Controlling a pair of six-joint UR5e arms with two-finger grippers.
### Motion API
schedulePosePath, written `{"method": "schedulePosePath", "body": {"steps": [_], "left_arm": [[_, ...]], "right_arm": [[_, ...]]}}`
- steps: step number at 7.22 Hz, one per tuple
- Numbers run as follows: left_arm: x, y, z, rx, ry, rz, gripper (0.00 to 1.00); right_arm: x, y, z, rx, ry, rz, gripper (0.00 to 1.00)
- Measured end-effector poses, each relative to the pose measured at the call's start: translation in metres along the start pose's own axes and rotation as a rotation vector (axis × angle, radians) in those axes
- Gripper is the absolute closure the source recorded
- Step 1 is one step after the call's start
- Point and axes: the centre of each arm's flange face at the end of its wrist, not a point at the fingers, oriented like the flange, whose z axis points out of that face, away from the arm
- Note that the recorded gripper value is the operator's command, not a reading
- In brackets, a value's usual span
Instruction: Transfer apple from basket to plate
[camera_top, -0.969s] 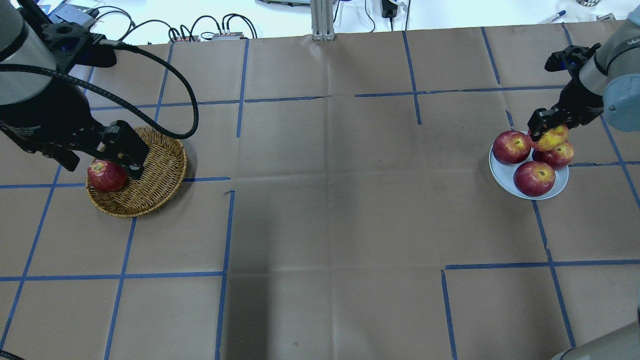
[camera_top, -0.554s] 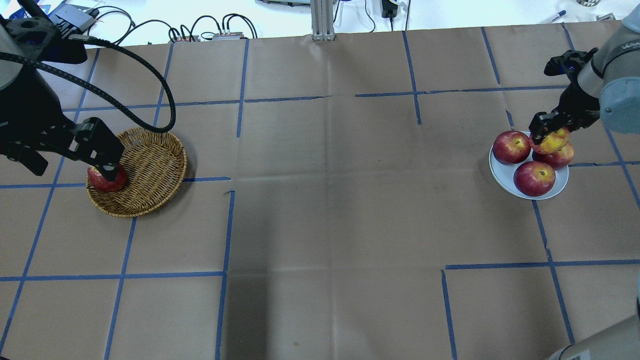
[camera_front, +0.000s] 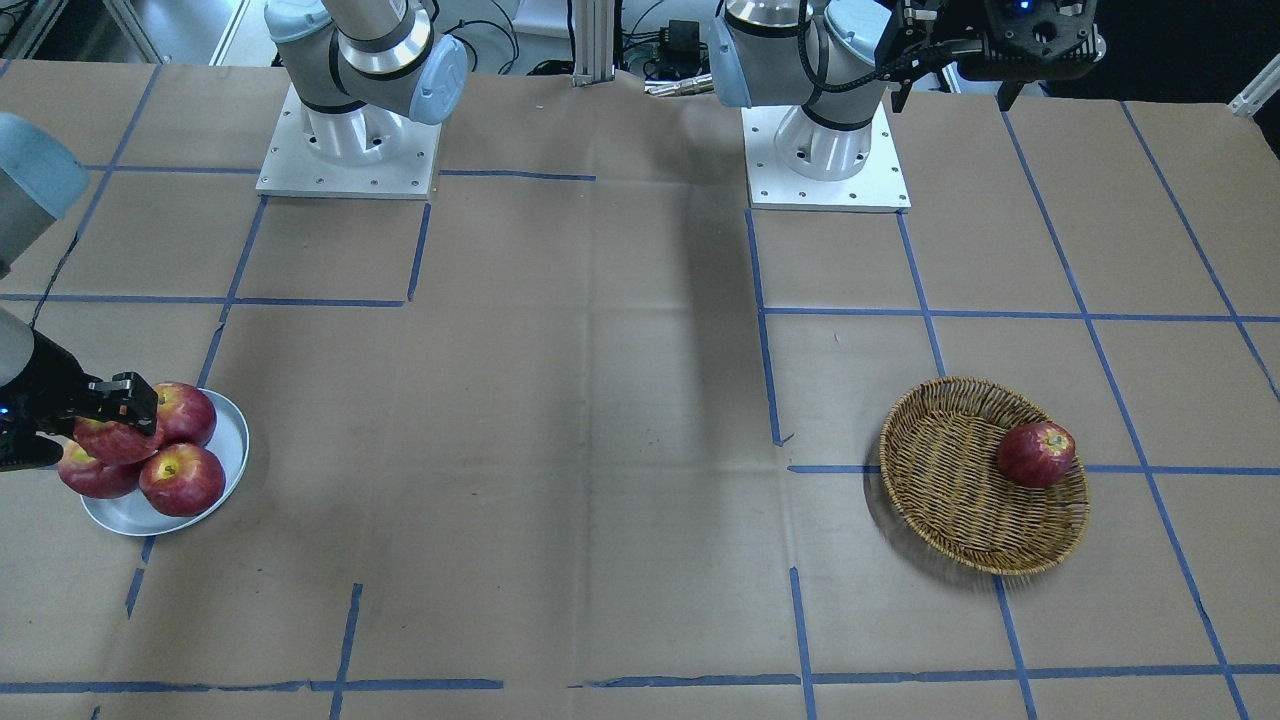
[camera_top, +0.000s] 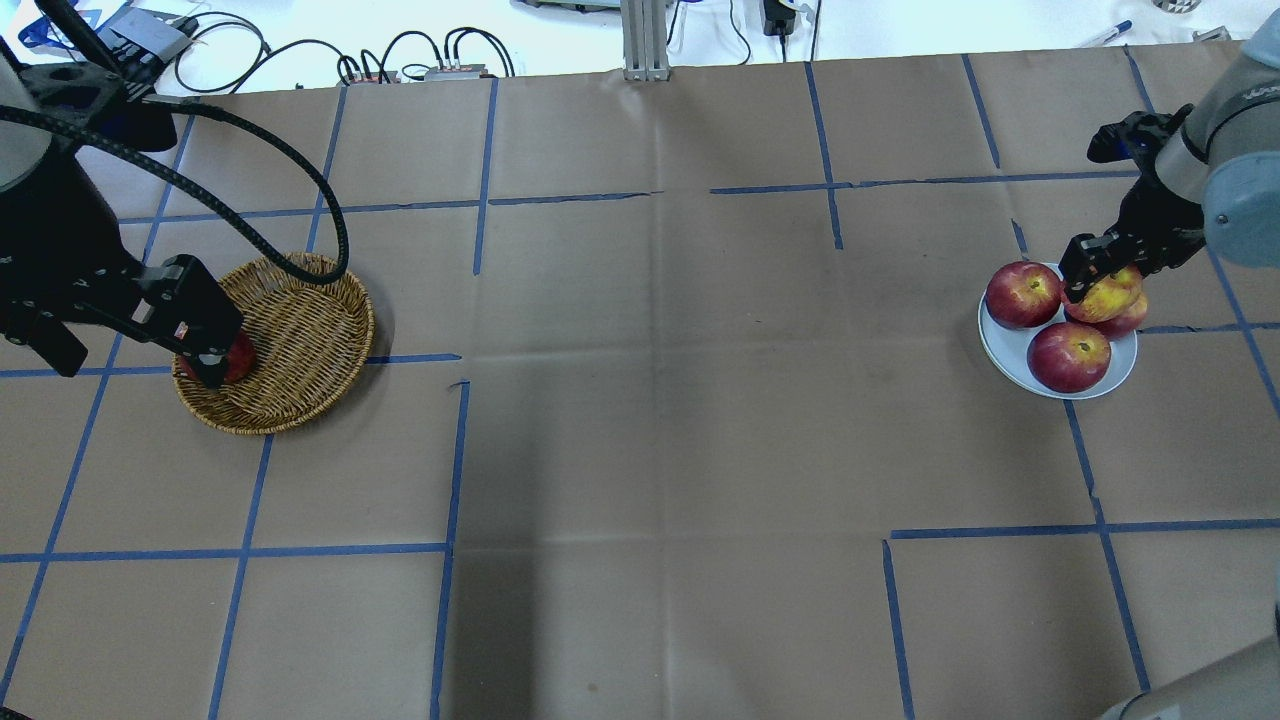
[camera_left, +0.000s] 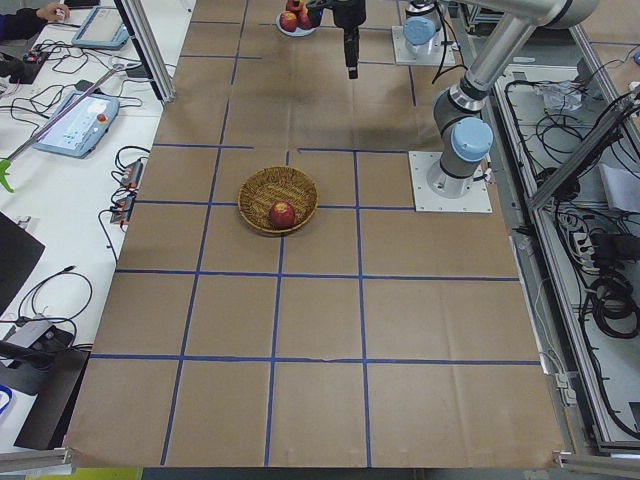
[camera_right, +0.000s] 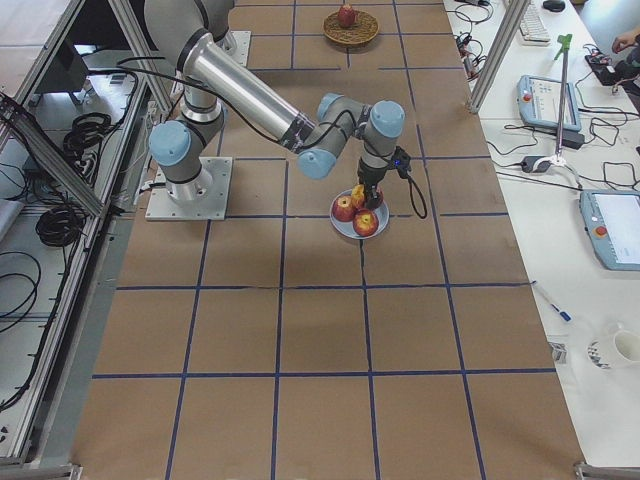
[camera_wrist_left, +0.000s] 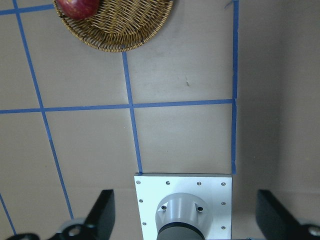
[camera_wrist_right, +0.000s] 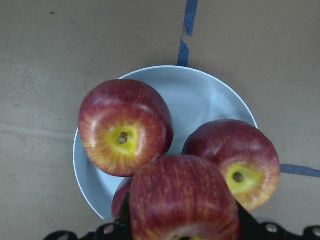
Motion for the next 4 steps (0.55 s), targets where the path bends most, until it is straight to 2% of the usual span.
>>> {"method": "schedulePosePath", "body": {"steps": [2,3,4], "left_arm": [[0.000,-0.006,-0.001,0.019,-0.002,-0.001,0.00],[-0.002,-0.015,-0.004,0.065,-0.008,-0.005,0.00],[-0.002,-0.024,-0.004,0.099,-0.011,-0.008,0.00]], "right_arm": [[0.001,-0.001,-0.004,0.005,0.004,-0.001,0.00],[0.000,0.000,-0.014,0.017,0.012,0.000,0.00],[-0.004,0.002,-0.040,0.035,0.020,0.003,0.00]]}}
